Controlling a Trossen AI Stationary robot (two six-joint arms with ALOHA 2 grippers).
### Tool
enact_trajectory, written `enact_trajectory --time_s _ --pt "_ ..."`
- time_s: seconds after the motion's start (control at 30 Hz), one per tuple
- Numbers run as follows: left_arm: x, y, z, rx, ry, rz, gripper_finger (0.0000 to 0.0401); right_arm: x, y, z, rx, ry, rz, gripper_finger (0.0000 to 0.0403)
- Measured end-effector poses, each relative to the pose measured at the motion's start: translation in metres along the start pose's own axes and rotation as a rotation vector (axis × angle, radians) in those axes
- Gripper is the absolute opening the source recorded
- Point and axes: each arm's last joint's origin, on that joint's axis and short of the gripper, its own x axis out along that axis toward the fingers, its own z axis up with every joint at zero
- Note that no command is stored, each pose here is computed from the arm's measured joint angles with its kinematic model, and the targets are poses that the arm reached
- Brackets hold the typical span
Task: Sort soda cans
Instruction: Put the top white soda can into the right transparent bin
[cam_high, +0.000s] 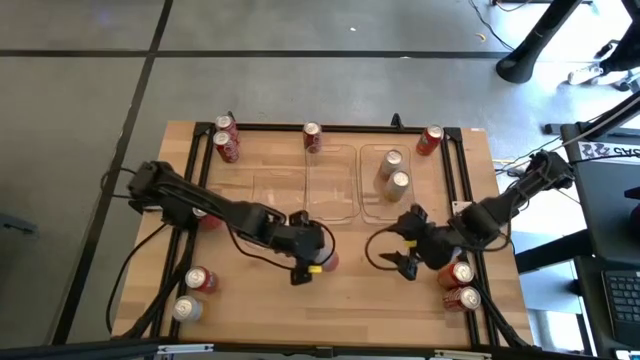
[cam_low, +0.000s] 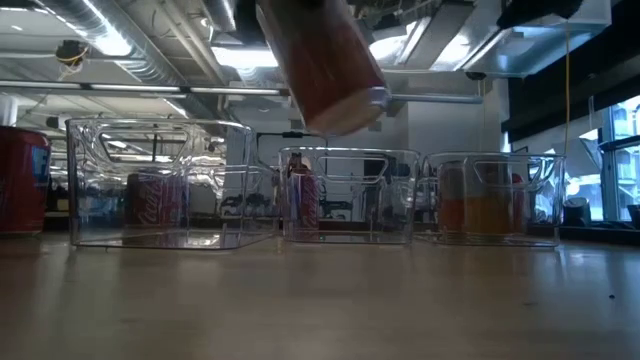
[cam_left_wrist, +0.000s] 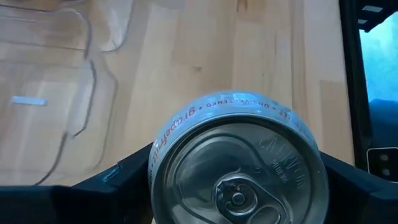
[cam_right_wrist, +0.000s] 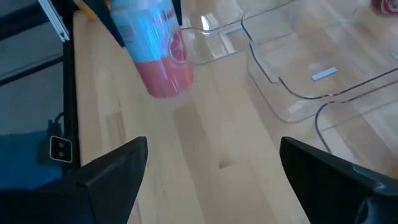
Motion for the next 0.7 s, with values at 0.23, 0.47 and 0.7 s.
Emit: enact_trajectory --time_s 0.23,0.47,0.7 --pt "0.024 0.003 0.001 0.012 0.001 0.01 0.0292 0.023 -0.01 -0.033 0.045 0.034 -0.074 0.0363" --pt "0.026 0.011 0.004 0.015 0.004 0.017 0.0292 0.058 -0.008 -0.054 0.07 -0.11 0.078 0.0363" --pt "0.036 0.013 0.002 0.03 0.029 0.025 0.0292 0.096 -0.007 -0.062 0.103 -0.191 0.133 0.0363"
